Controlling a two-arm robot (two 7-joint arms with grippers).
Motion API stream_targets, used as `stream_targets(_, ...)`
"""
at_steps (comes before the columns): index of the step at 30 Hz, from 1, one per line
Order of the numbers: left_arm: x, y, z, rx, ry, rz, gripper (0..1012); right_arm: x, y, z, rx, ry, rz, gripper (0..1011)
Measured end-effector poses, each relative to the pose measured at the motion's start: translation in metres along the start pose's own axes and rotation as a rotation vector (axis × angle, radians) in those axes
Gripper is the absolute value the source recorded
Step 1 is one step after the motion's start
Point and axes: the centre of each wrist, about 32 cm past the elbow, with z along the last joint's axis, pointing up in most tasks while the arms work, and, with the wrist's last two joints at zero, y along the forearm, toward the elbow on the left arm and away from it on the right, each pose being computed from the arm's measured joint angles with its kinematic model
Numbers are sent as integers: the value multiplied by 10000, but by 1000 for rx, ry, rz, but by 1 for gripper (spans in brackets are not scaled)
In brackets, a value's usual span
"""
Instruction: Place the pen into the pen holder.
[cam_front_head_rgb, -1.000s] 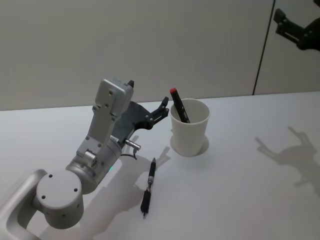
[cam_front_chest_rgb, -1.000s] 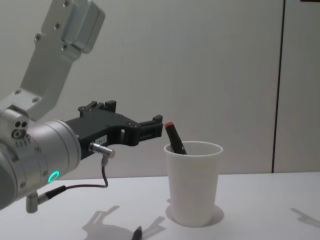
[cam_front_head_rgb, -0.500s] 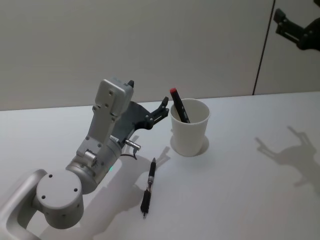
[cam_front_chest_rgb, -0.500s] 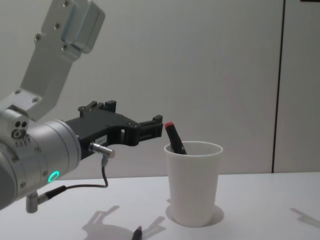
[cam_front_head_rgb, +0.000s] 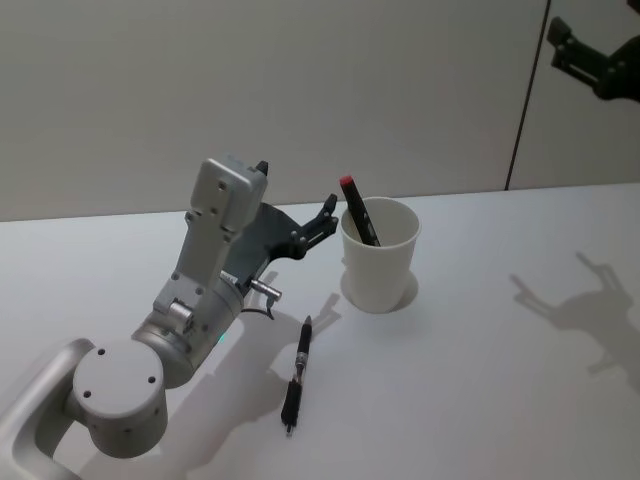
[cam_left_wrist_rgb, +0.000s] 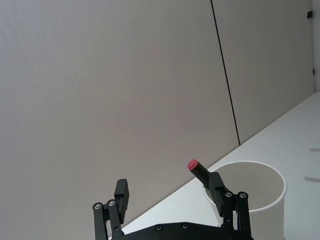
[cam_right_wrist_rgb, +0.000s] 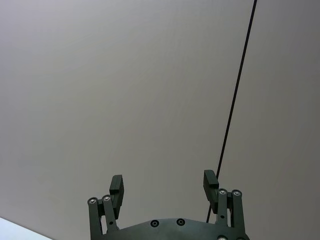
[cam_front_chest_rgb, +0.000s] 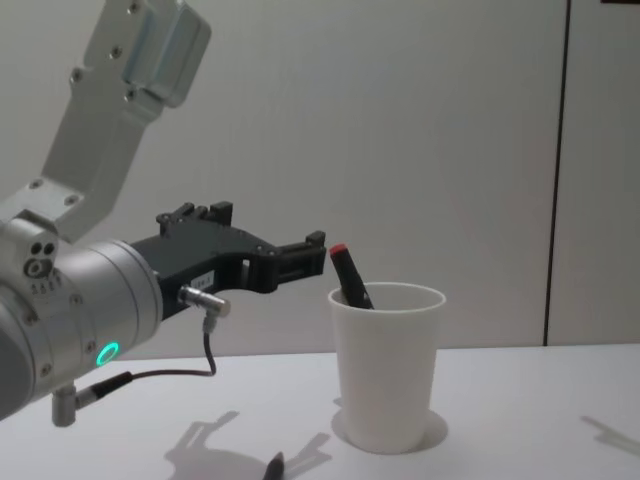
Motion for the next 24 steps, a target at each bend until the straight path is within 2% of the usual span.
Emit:
stream_targets(7,-32,1,12,18,6,2,1001,0,0,0,0,0,0,1001)
stream_targets(13,-100,19,18,44,30,9,1001,0,0,0,0,0,0,1002)
stream_targets(20,-185,96,34,91,68,11,1001,0,0,0,0,0,0,1001)
stream_targets(24,-240,193,50,124,91,11,1001,0,0,0,0,0,0,1001)
